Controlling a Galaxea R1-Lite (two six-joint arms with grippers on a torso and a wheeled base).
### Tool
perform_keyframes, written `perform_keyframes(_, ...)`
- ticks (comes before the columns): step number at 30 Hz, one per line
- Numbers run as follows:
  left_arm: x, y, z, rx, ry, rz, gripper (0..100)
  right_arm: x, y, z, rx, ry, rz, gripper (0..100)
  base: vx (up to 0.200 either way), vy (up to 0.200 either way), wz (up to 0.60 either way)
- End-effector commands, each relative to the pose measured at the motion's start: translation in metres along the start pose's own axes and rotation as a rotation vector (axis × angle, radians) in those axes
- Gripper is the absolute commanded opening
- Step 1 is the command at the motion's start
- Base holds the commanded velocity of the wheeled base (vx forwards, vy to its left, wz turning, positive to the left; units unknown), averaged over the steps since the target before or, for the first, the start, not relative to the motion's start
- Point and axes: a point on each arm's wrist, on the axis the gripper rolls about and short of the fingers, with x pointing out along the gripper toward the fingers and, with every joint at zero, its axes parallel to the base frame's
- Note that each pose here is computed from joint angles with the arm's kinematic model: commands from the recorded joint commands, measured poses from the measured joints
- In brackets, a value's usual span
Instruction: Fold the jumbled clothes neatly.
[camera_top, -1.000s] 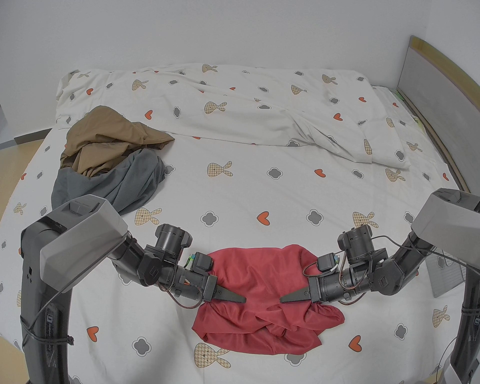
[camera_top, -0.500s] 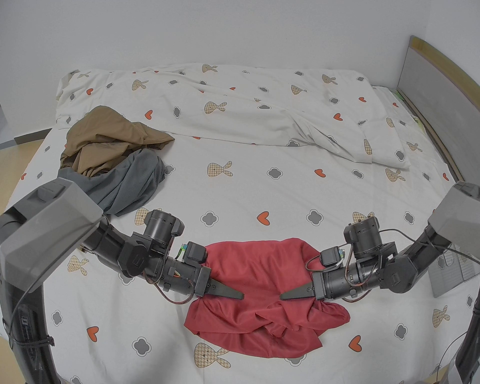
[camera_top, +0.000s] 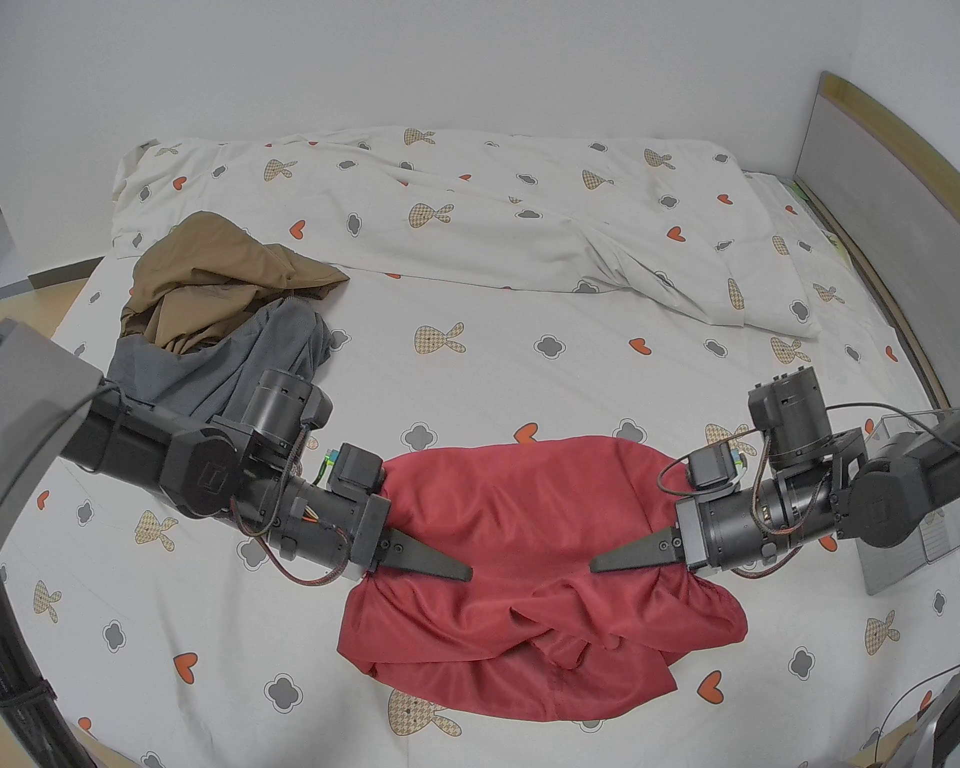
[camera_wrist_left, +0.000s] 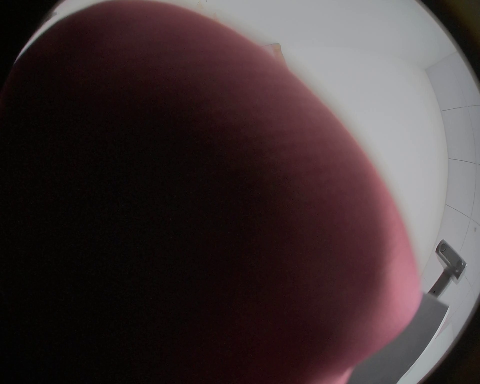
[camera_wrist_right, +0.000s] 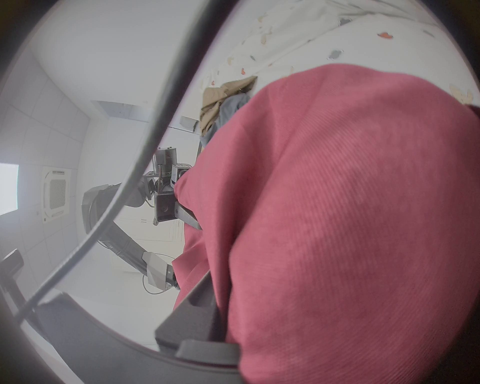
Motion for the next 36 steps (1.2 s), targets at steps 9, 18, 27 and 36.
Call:
perform_keyframes(9,-0.0219,-0.0374,0.0008,0.08,-0.058,0.032,0,-0.0121,0.035,-0.0038,-0.09,-0.024,0.053,0,0.0,0.0,0.0)
perform_keyframes(18,-0.0213,-0.0383,0.0005,0.059,-0.057,0.032,0,-0.0127,0.0376,-0.0039,-0.097,-0.026,0.057,0,0.0,0.0,0.0)
perform_keyframes(27,-0.0214,-0.0386,0.001,0.039,-0.058,0.029,0,-0.0122,0.0359,-0.0036,-0.093,-0.025,0.054,0,0.0,0.0,0.0)
perform_keyframes(36,-0.0206,-0.036,0.0012,0.032,-0.056,0.031,0,-0.0107,0.0338,-0.0035,-0.085,-0.021,0.051,0,0.0,0.0,0.0)
